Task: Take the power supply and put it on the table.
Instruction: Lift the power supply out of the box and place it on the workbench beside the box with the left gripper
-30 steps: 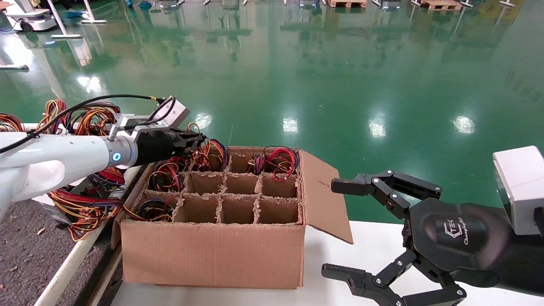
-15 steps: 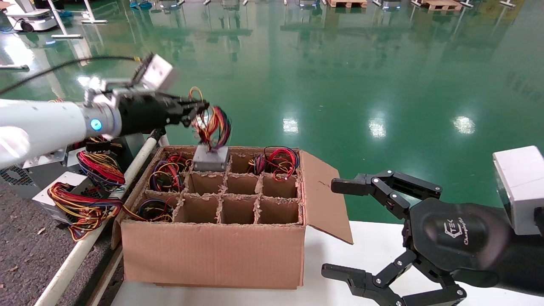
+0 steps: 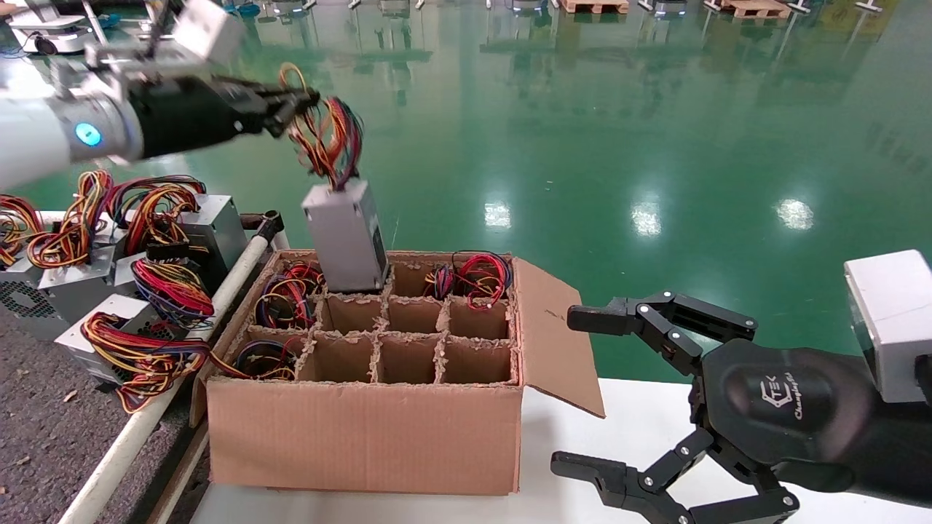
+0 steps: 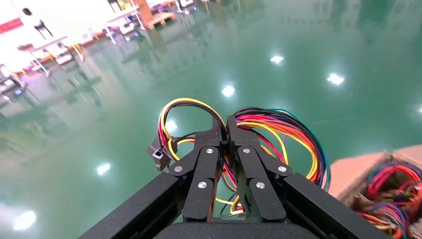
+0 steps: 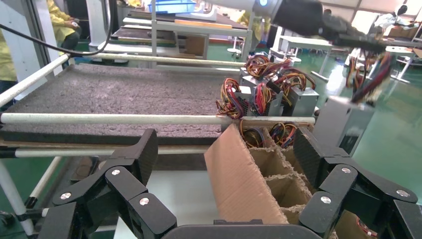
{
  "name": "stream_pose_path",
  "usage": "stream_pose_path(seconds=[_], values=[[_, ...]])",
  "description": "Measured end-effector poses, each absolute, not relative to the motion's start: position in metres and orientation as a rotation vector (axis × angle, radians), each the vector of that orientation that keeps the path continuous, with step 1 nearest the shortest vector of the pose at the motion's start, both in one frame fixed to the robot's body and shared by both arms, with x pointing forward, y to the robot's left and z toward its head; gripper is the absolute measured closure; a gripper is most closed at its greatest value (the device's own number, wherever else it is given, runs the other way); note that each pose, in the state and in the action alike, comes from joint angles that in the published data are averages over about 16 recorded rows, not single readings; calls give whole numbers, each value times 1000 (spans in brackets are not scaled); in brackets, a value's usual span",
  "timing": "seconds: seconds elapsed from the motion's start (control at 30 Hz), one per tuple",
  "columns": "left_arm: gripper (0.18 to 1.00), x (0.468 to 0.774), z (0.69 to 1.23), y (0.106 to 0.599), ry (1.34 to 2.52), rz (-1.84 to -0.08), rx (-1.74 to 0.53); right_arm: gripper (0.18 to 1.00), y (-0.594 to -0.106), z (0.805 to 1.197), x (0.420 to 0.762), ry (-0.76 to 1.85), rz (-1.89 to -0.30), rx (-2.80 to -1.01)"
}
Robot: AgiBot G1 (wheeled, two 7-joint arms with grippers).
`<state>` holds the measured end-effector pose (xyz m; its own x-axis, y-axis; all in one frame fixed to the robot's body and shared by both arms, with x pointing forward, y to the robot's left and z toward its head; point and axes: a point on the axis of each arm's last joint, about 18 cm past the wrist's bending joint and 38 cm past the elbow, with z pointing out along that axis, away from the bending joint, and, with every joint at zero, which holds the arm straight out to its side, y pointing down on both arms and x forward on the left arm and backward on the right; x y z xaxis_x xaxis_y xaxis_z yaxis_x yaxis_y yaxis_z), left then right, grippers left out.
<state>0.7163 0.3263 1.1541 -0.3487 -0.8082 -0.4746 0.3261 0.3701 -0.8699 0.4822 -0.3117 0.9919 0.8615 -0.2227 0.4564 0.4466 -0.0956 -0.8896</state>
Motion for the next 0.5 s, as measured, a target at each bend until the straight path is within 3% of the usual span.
stream_pose_path(seconds=[0.5], values=[[986, 654, 1250, 422, 1233, -1108, -459, 179, -312, 992, 482, -181, -565, -1571]])
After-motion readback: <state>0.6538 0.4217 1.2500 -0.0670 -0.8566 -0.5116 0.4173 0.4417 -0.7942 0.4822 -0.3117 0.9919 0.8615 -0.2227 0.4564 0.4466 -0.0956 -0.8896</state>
